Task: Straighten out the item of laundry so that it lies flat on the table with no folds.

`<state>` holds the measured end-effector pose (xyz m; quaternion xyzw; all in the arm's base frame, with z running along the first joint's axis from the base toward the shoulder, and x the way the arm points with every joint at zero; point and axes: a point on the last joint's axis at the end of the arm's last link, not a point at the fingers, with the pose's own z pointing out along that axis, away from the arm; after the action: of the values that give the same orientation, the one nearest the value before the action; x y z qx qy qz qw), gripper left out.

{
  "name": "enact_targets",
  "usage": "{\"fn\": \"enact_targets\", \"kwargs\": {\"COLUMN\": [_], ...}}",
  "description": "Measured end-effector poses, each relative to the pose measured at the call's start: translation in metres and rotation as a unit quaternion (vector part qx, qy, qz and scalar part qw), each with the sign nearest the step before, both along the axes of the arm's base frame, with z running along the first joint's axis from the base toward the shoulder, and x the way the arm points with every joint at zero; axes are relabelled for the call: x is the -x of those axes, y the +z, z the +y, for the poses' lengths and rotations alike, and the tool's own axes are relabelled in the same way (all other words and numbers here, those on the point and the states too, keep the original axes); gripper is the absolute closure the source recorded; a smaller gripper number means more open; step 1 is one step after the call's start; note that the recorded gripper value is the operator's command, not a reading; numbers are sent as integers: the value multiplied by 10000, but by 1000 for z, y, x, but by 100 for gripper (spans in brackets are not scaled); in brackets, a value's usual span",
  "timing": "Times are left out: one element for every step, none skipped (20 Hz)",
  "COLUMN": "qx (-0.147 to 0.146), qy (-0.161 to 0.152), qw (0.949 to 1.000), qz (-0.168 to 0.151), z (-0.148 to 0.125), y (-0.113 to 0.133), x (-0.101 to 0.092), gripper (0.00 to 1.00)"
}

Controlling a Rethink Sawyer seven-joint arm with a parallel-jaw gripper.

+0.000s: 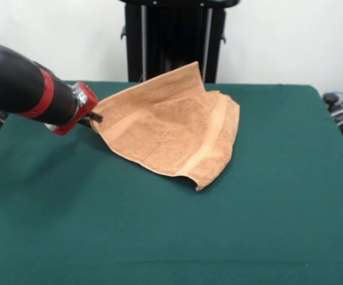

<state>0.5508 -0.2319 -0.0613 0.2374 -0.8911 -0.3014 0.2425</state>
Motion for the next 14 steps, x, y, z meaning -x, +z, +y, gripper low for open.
{"fn": "enact_targets", "kwargs": {"qx": [11, 14, 16, 23, 30, 37, 51, 61, 68, 74, 84, 93, 110, 115], "qy": [-12, -15, -17, -24, -32, -39, -52, -62, -68, -75, -83, -92, -111, -117], "qw": [10000, 10000, 10000, 10000, 10000, 10000, 10000, 10000, 9999, 9999, 9999, 9999, 9999, 9998], "qz": [-6, -8, -7, -10, -14, -17, -24, -30, -36, -41, -48, -56, -70, -76], "z": [-2, -2, -3, -4, -5, -6, -8, -10, -11, -12, -13, -14, -16, -17], "y": [0, 0, 0, 0, 0, 0, 0, 0, 0, 0, 0, 0, -1, -1], "x": [-1, -1, -1, -2, -3, -4, -5, -7, -7, -8, -9, -10, -12, -12], "gripper": [100, 100, 100, 100, 100, 100, 100, 100, 100, 100, 100, 100, 100, 100]}}
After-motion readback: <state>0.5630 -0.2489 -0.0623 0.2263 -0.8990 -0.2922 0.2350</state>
